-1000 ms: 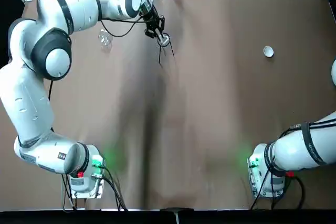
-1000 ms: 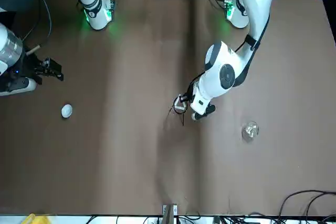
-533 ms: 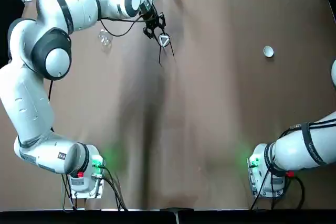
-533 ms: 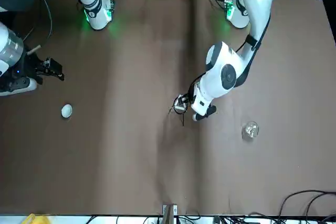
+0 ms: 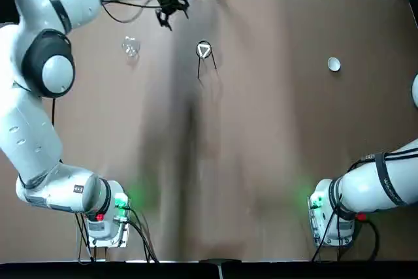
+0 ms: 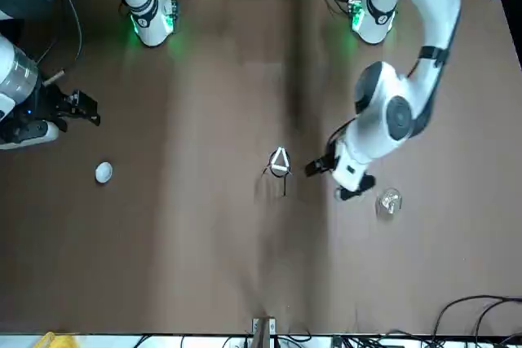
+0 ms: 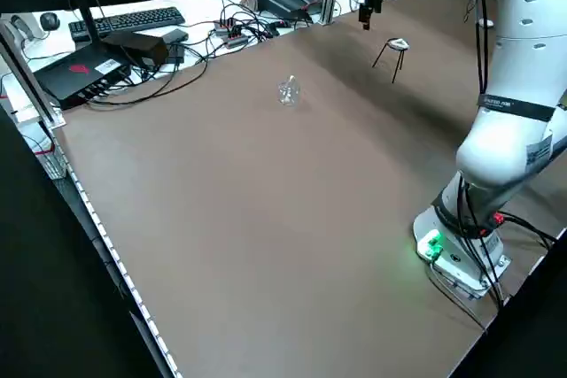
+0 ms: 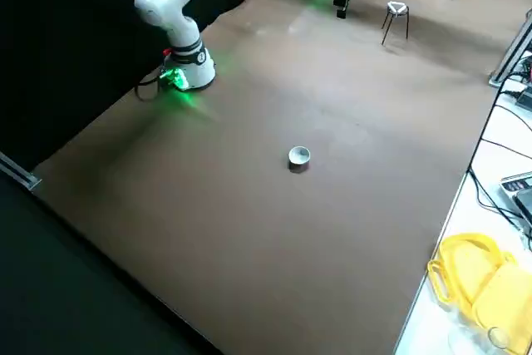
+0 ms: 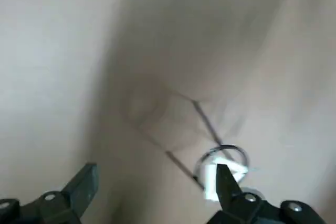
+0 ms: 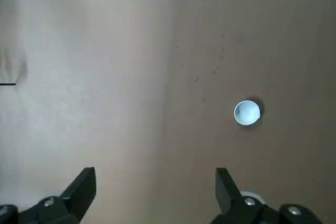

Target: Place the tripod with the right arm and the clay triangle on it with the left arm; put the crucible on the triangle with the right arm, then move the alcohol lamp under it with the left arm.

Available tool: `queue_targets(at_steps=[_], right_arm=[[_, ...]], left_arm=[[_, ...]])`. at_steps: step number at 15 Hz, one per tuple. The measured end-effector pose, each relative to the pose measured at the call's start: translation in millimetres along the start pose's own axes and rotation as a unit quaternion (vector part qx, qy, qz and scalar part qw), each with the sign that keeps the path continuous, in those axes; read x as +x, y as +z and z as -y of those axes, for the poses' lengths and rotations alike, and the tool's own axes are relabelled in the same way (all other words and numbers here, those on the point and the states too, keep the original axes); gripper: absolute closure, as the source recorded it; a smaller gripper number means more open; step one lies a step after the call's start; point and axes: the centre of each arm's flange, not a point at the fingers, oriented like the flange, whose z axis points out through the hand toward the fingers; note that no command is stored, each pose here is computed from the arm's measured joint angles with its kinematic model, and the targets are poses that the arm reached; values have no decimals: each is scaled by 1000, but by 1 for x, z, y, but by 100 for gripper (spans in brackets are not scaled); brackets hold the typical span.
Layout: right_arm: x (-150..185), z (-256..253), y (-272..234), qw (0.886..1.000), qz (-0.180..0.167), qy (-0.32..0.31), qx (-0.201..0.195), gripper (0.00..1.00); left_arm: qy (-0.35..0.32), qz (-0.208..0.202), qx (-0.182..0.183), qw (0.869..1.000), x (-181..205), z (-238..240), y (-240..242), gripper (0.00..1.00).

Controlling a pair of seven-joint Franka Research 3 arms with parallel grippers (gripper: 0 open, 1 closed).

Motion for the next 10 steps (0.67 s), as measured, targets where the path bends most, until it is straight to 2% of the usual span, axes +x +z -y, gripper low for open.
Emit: queue_targets(at_steps=[3,10], right_arm=[[0,0,0,1000,0,0,0,0],[0,-4,8,1000,7,4,0,0]], left_arm=[[53,4,49,997,23,34,-37,0],[189,33,68,979,64,128,-100,0]])
